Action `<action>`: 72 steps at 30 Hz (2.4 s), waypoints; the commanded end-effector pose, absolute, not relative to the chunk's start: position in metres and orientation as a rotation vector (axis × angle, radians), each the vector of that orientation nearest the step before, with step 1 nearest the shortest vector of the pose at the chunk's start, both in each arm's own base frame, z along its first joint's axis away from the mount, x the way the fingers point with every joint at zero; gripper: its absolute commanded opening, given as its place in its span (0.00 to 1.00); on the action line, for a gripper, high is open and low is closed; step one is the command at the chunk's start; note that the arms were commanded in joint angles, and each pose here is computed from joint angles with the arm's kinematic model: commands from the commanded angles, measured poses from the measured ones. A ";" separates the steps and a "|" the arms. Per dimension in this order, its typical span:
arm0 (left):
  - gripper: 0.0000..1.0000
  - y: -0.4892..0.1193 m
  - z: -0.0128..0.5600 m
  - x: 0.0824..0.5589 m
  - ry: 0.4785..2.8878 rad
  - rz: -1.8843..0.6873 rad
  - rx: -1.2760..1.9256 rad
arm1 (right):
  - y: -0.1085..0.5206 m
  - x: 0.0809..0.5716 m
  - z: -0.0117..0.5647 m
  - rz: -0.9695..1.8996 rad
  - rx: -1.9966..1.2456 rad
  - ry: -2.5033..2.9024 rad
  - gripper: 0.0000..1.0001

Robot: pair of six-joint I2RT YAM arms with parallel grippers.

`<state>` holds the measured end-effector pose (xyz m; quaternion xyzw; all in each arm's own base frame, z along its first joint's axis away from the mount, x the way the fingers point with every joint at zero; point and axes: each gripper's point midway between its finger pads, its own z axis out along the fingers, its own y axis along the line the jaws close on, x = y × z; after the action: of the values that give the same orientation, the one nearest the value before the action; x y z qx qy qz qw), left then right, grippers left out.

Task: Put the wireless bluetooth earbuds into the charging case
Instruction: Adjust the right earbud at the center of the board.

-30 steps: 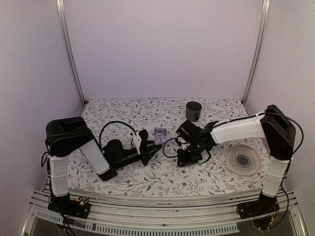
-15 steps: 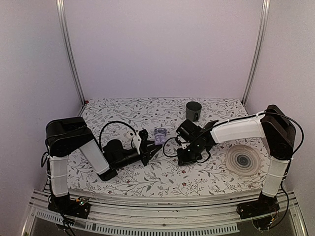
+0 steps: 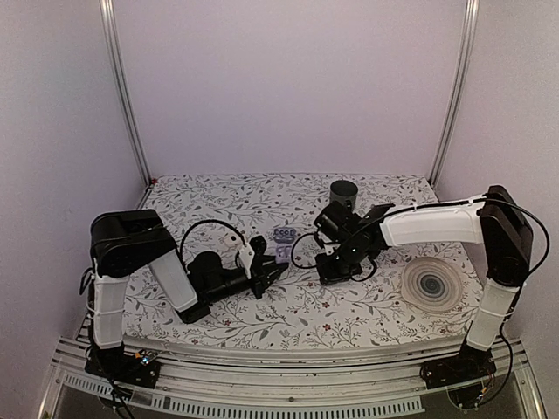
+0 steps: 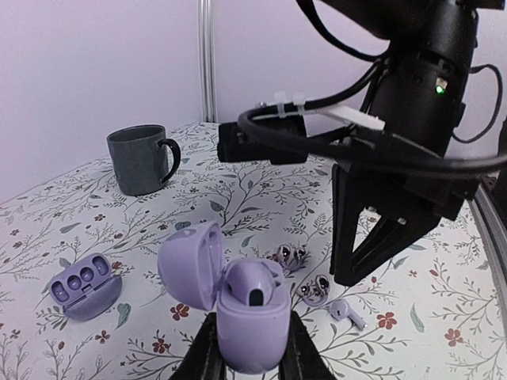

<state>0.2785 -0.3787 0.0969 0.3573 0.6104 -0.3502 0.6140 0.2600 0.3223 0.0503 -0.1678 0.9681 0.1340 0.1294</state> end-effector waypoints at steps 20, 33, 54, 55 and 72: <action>0.00 -0.376 0.175 0.268 1.095 -0.847 0.718 | 0.323 0.252 0.034 0.543 -0.673 2.702 0.33; 0.00 -0.377 0.177 0.267 1.092 -0.856 0.718 | 0.330 0.256 0.037 0.642 -0.797 2.630 0.33; 0.00 -0.376 0.179 0.266 1.085 -0.853 0.719 | 0.327 0.260 0.019 0.575 -0.848 2.632 0.31; 0.00 -0.376 0.179 0.266 1.086 -0.854 0.718 | 0.327 0.260 0.019 0.572 -0.848 2.632 0.30; 0.00 -0.376 0.179 0.266 1.085 -0.855 0.720 | 0.325 0.257 0.011 0.573 -0.859 2.647 0.27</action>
<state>0.2771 -0.3832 0.0975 0.3628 0.6051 -0.3498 0.6163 0.2573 0.3263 0.0179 -0.2948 0.9220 0.1999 0.1520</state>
